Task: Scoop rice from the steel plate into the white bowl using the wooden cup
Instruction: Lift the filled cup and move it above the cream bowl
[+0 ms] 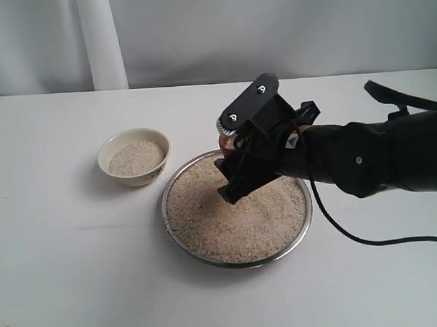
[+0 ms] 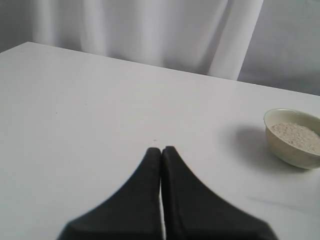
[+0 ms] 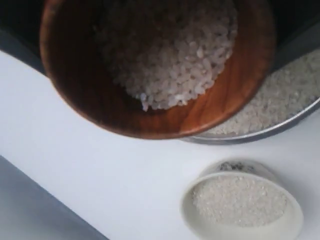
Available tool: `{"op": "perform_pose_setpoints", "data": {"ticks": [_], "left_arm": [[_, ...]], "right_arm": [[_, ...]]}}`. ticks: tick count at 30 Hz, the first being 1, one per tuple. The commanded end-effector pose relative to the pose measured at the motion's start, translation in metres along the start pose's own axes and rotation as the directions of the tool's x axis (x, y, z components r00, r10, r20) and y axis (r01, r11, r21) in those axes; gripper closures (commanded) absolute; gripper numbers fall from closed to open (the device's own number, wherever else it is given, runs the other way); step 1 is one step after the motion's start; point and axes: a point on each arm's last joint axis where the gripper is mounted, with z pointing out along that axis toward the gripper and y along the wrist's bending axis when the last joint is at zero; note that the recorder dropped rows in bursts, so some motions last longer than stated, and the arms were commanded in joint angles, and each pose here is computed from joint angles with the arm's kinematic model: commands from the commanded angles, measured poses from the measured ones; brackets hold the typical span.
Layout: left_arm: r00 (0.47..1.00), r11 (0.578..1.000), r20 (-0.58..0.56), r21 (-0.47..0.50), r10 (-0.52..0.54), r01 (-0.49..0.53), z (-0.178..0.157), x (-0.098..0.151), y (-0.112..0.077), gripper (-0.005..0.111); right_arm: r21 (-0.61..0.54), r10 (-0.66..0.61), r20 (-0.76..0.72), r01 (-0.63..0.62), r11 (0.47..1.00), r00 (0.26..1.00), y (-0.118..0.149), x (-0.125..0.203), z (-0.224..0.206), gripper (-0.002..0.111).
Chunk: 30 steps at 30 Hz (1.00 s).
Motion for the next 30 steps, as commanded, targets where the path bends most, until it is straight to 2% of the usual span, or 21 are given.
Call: {"op": "perform_pose_setpoints", "data": {"ticks": [1,4,11,15,23,30], "left_arm": [[1.000,1.000,-0.003,0.003,-0.005,0.005,0.001,0.000,0.000,0.107],[1.000,1.000,-0.003,0.003,-0.005,0.005,0.001,0.000,0.000,0.107],[1.000,1.000,-0.003,0.003,-0.005,0.005,0.001,0.000,0.000,0.107],[1.000,1.000,-0.003,0.003,-0.005,0.005,0.001,0.000,0.000,0.107],[1.000,1.000,-0.003,0.003,-0.005,0.005,0.001,0.000,0.000,0.107],[1.000,1.000,-0.003,0.003,-0.005,0.005,0.001,0.000,0.000,0.107]], "right_arm": [[0.018,-0.034,0.097,0.033,0.999,0.995,-0.006,-0.033,-0.003,0.108],[-0.022,-0.097,0.100,0.100,0.995,0.990,-0.004,-0.056,0.002,0.108],[-0.164,-0.237,0.007,0.235,0.958,0.972,0.002,-0.109,0.034,0.108],[-0.226,-0.317,-0.047,0.299,0.927,0.947,0.013,-0.125,0.049,0.108],[-0.177,-0.354,0.003,0.348,0.921,0.935,0.001,-0.162,0.042,0.108],[-0.114,-0.405,0.022,0.405,0.907,0.914,-0.004,-0.168,0.046,0.108]]}}
